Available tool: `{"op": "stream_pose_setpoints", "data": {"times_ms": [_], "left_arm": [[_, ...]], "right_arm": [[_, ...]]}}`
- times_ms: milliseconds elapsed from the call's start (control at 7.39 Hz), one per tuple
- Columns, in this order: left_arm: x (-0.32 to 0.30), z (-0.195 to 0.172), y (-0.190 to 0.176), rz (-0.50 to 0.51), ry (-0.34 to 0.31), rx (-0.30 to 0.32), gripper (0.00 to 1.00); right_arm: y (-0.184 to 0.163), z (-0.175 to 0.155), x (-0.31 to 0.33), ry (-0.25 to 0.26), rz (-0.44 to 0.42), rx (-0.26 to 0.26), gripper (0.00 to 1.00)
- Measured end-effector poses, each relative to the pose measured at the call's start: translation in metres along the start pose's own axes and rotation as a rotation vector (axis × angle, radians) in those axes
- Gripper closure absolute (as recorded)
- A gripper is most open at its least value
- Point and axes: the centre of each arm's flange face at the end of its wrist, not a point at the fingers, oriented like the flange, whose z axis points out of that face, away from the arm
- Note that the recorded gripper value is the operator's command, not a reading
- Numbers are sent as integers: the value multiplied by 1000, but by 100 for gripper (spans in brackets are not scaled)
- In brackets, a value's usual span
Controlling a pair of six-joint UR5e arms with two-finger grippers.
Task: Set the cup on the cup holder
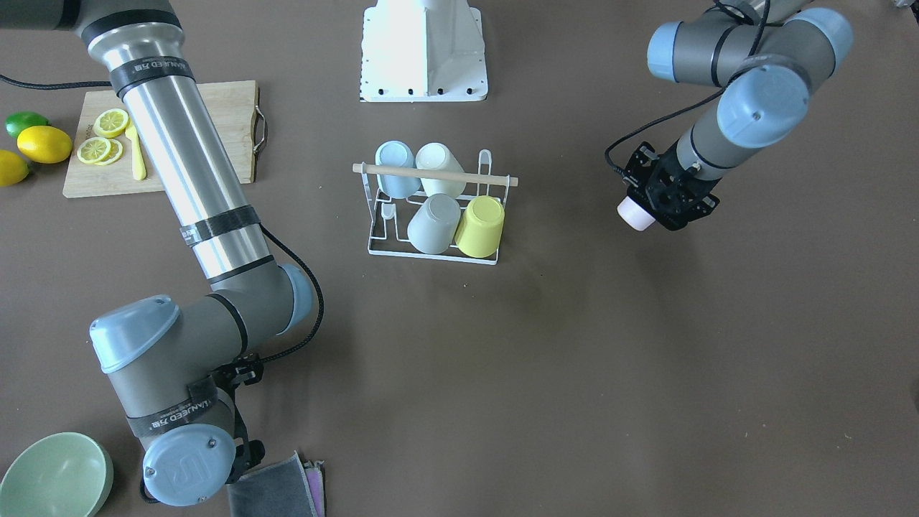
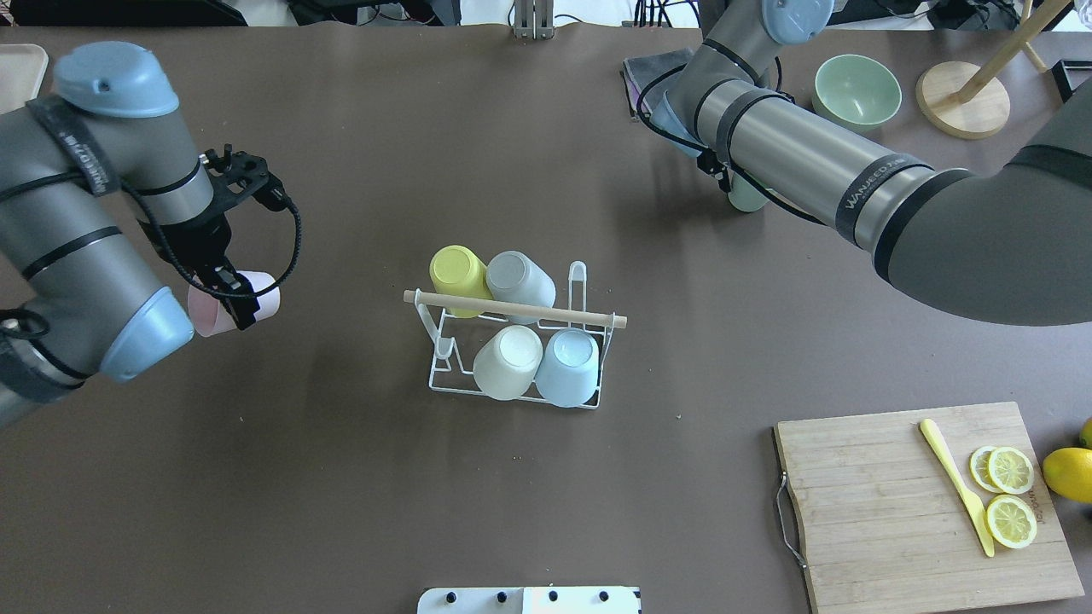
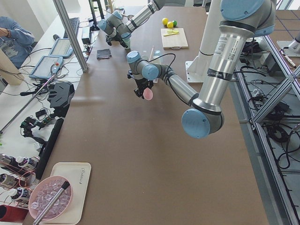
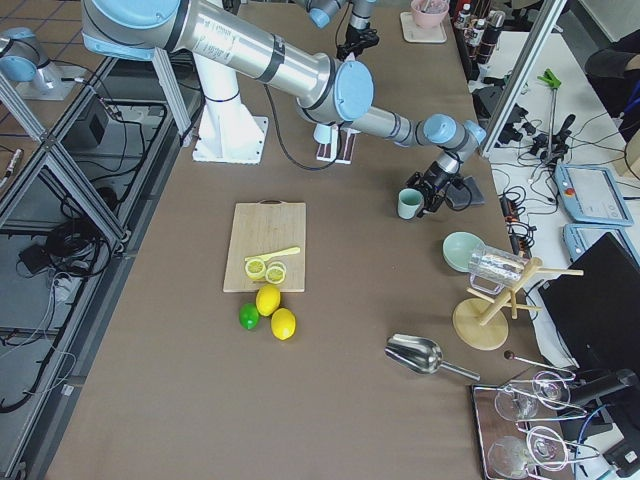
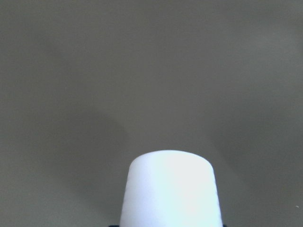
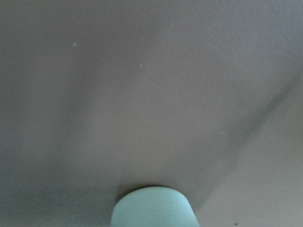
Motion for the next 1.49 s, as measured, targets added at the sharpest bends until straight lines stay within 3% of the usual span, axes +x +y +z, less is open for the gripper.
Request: {"op": "stream_pose_setpoints", "data": {"times_ms": [541, 812, 1217, 1488], "left_arm": [[30, -16, 87, 46, 51, 509, 91], [63, -13, 109, 81, 91, 780, 87], [149, 7, 84, 46, 103, 1190, 87], [202, 30, 56, 11, 34, 1370, 87]], "right_arm": [[-1, 1, -13, -6, -9, -2, 0], [-2, 4, -21, -7, -20, -7, 4], [-3, 8, -23, 2, -30, -12, 4], [-2, 9, -23, 5, -34, -20, 4]]}}
